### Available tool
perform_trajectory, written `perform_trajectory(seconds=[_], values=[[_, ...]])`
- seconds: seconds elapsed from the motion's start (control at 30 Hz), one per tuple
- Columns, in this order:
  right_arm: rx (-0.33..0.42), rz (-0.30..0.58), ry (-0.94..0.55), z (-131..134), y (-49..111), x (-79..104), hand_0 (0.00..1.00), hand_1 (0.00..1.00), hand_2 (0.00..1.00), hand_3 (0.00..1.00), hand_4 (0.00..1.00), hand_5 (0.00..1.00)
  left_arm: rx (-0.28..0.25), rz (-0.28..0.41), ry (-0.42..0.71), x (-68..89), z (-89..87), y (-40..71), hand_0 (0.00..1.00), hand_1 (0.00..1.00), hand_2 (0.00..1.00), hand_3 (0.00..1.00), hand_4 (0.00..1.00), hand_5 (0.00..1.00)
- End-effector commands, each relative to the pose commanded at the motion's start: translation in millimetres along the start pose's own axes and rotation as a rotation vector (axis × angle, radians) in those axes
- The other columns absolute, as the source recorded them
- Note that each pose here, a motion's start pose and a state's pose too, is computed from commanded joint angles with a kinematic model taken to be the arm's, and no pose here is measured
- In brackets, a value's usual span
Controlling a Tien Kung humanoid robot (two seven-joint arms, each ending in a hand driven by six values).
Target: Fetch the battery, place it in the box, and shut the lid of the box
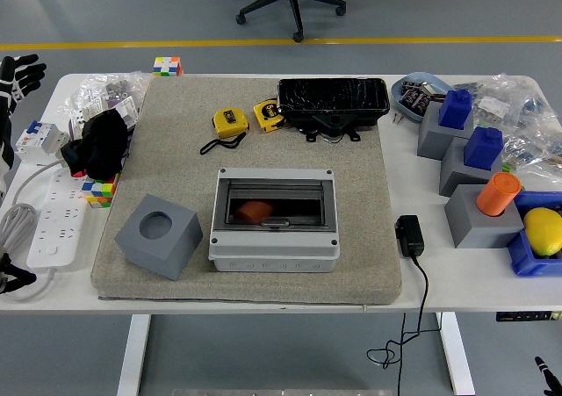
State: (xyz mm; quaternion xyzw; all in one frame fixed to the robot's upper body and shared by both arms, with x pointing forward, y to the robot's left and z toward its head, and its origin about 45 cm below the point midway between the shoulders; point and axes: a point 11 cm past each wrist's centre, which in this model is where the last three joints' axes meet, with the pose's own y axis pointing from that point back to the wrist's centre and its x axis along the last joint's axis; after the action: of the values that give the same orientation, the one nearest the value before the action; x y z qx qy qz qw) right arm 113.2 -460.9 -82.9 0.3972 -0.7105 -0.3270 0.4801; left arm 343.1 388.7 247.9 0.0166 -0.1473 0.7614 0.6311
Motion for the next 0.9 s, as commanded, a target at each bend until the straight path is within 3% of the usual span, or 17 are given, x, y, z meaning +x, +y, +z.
perform_trajectory(seconds=[0.43, 0.9], values=[[-0.022, -0.001, 0.010, 12, 0.8, -1.5, 0.815, 0.803, 0.778, 0.826, 0.998, 0.998, 0.010, -0.003, -0.011, -0.4, -4.0, 7.1, 0.750, 0.756, 0.714, 0.713, 0.998, 0.998], [-0.019, -0.003, 0.005, 11, 0.7, -1.9, 0.815, 0.804, 0.778, 0.827, 0.998, 0.998, 0.005, -0.014, -0.022, -1.7, -1.6, 4.7, 0.748, 0.754, 0.713, 0.711, 0.998, 0.998]])
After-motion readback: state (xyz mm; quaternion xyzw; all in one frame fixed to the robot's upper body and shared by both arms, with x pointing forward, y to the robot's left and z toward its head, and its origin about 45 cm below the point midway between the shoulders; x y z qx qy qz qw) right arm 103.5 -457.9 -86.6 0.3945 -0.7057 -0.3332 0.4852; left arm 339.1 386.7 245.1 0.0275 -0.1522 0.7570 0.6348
